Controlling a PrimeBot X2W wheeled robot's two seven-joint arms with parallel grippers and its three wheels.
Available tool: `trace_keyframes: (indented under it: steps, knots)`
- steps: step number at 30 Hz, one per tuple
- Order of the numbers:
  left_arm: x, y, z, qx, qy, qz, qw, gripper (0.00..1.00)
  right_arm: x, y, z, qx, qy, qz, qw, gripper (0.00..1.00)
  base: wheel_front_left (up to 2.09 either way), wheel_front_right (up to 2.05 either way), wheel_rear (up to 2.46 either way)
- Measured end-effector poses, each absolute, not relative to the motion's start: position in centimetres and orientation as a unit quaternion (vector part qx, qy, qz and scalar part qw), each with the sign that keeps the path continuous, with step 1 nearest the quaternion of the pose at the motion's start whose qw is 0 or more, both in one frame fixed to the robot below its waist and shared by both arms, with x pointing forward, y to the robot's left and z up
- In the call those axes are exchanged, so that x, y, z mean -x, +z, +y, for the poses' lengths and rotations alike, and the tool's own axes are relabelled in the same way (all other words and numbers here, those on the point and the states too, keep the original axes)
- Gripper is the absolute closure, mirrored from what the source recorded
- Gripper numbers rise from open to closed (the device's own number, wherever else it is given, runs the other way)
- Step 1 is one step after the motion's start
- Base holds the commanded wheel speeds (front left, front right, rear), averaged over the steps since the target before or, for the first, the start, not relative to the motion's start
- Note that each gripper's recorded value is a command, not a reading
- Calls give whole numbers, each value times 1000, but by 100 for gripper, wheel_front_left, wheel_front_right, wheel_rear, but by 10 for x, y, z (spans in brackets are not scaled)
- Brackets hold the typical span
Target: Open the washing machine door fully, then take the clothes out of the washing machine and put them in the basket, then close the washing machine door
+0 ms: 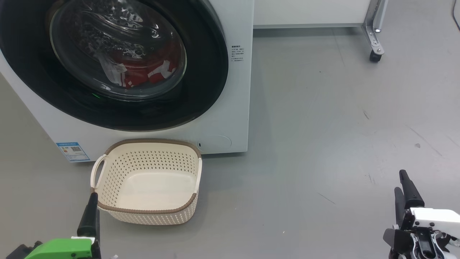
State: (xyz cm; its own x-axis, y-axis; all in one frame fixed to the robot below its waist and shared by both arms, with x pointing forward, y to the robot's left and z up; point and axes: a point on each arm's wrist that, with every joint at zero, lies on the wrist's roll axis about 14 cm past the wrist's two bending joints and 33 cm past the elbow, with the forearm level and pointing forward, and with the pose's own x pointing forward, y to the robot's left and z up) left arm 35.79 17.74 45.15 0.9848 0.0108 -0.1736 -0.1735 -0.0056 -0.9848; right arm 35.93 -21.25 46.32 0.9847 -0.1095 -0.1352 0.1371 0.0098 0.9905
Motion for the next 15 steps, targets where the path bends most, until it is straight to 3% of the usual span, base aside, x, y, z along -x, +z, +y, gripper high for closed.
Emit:
trace_keyframes:
  steps: [8,15]
  knots:
    - [-364,465,184,698,60,32,713,0,-363,477,-214,-688,-76,-11,722,0,0,0,0]
    - [-370,481,186,679,47,10,733,0,-365,492,-217,-654,-64,-28,753,0,0,0,0]
